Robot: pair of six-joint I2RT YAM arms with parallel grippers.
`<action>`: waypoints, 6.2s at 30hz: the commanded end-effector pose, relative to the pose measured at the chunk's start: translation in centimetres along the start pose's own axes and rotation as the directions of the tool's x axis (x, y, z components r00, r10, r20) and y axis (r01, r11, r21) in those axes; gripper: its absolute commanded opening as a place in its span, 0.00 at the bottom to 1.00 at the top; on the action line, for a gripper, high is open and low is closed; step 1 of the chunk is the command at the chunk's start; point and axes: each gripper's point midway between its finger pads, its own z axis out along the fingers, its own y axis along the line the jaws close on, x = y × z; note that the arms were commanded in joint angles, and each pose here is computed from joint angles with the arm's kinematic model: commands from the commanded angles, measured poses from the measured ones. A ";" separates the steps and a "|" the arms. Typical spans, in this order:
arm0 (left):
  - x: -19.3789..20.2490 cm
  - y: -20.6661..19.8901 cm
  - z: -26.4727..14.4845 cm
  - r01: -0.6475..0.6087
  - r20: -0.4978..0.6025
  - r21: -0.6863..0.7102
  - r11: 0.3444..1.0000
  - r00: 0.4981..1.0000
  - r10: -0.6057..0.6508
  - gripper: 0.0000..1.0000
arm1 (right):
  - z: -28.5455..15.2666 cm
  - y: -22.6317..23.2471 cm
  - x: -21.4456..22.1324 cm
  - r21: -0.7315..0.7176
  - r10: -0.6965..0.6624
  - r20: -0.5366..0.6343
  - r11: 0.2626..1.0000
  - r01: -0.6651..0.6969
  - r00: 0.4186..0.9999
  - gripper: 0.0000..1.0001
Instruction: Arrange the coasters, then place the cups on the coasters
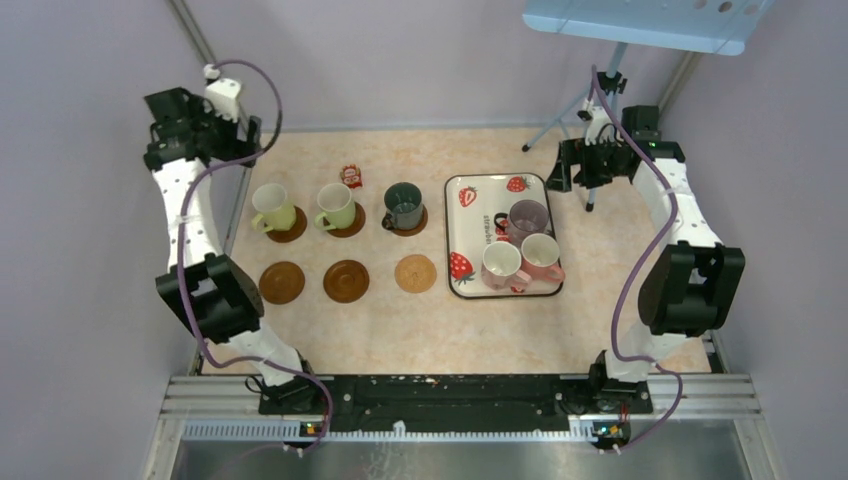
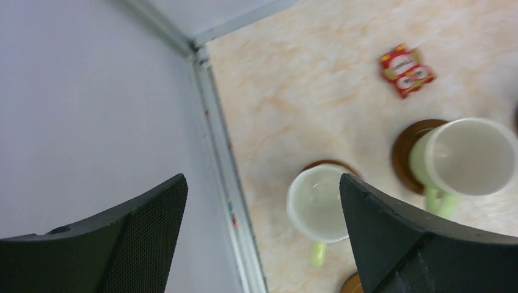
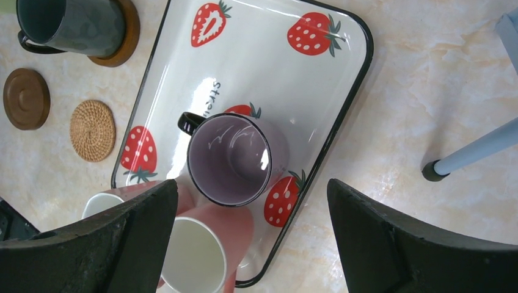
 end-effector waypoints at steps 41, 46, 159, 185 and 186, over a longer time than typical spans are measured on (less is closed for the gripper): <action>-1.6 -60.8 10.1 -0.620 0.431 0.739 0.262 0.735 0.524 0.74 | -5.9 -1.7 0.2 0.090 0.065 0.112 0.993 -0.075 0.992 0.91; -0.5 -62.2 10.7 -0.642 0.443 0.727 0.243 0.709 0.549 0.64 | -6.0 -1.9 0.2 0.094 0.065 0.112 0.993 -0.076 0.991 0.91; 19.3 -11.9 -11.0 -0.042 -0.170 0.359 0.932 0.979 0.109 0.00 | 0.6 0.6 -2.3 -0.040 0.012 0.066 0.999 -0.010 0.998 0.88; 27.5 -12.9 -8.5 -0.004 -0.267 0.387 0.922 0.957 0.116 0.01 | 0.2 0.9 -1.7 -0.022 0.000 0.057 1.000 0.002 0.998 0.88; 27.7 -13.0 -8.5 -0.007 -0.269 0.388 0.921 0.956 0.120 0.01 | 0.2 0.9 -1.7 -0.022 -0.002 0.057 1.000 0.003 0.998 0.88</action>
